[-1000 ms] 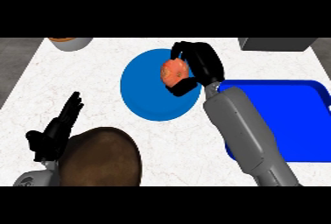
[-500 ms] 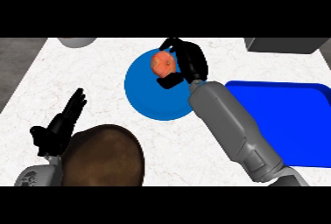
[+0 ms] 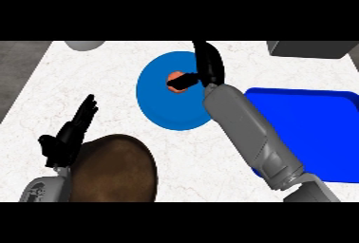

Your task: Pick the squash from the tray and place it in the plate

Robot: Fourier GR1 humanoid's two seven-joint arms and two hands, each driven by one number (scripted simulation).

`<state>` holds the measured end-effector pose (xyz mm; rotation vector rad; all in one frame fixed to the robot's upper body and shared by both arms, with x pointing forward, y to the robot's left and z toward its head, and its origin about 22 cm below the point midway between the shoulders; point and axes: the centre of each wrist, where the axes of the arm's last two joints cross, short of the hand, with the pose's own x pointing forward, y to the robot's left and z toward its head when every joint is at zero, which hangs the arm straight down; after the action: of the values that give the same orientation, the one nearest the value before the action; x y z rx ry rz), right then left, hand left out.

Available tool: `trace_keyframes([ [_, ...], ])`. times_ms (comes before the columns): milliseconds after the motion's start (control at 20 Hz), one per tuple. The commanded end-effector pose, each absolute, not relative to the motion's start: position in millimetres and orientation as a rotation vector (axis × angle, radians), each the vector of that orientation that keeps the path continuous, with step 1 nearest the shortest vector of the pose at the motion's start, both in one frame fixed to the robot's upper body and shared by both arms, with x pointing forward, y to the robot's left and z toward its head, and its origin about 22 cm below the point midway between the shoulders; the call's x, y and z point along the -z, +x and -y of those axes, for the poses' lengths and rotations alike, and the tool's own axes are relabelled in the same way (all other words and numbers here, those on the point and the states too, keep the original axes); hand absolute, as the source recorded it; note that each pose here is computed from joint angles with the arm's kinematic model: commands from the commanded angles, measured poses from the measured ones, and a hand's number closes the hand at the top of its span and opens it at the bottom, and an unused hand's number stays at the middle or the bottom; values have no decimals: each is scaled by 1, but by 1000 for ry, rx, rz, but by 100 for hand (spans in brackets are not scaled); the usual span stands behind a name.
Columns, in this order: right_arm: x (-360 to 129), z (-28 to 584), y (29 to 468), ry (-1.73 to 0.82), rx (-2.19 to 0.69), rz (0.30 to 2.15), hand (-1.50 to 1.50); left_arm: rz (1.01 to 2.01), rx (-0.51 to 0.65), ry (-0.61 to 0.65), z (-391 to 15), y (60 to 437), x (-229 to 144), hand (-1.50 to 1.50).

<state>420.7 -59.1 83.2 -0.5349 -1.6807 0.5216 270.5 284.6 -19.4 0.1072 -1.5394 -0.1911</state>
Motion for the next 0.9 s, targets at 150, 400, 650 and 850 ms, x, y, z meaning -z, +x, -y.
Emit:
trace_keyframes([
  [150, -81, 83, 428, -395, -180, 1750, -150, 1554, 171, 128, -283, 270, 11, 0],
  [400, -56, 155, 428, -227, -68, 1759, -150, 1535, 145, 130, -292, 252, 24, 0],
  [650, -30, 228, 422, -204, -93, 1780, -150, 1534, 184, 138, -302, 254, 21, 0],
  [850, -21, 259, 416, -168, -172, 1818, -150, 1524, 146, 162, -299, 260, 19, 0],
])
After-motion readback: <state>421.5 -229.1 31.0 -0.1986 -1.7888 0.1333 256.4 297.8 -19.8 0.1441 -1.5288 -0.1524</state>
